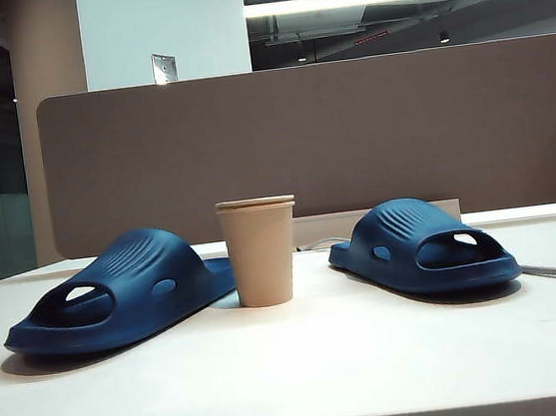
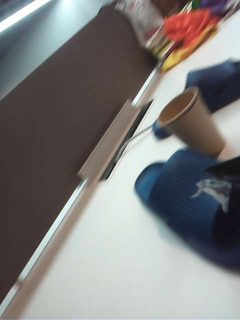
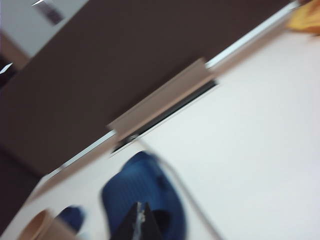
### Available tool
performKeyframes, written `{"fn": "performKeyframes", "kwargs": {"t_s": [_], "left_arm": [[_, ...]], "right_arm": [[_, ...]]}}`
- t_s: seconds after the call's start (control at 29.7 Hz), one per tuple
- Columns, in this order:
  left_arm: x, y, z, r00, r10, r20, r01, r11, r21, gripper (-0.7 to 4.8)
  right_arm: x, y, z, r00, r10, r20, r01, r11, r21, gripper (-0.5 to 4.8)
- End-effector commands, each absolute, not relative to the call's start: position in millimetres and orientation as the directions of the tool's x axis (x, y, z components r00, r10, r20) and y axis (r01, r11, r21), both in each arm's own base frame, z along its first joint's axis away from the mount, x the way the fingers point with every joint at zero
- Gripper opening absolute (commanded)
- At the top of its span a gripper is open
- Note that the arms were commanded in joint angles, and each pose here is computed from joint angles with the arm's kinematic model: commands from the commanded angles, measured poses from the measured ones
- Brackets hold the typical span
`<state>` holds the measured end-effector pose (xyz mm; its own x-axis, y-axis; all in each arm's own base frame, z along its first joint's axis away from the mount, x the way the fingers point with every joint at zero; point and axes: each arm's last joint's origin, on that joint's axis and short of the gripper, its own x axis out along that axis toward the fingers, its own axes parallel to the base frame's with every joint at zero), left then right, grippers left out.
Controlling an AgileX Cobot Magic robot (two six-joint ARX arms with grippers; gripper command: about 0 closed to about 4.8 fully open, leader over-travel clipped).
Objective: Interlock the pair of blue slippers on the table with their fronts facing up.
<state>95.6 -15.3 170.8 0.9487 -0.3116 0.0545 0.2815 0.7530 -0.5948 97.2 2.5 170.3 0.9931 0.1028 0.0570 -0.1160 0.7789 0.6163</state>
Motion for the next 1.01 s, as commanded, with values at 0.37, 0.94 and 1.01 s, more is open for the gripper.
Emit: {"fn": "performKeyframes", "kwargs": {"t_s": [0.37,0.94,1.01], "left_arm": [[82,-14,196,0.94,-0.324,-0.11,0.164,0.708,-0.687,0.62],[116,-21,248,0.789,-0.435,-0.434,0.084,0.776,-0.625,0.58],[129,-23,241,0.758,-0.445,-0.478,0.057,0.774,-0.63,0.57]], "right_arm": [[95,8,169,0.962,0.275,-0.008,-0.207,0.744,0.636,-0.02],[79,4,191,0.948,0.138,-0.286,0.051,0.824,0.565,-0.03],[82,5,191,0.935,0.198,-0.295,0.024,0.793,0.608,-0.03]]}}
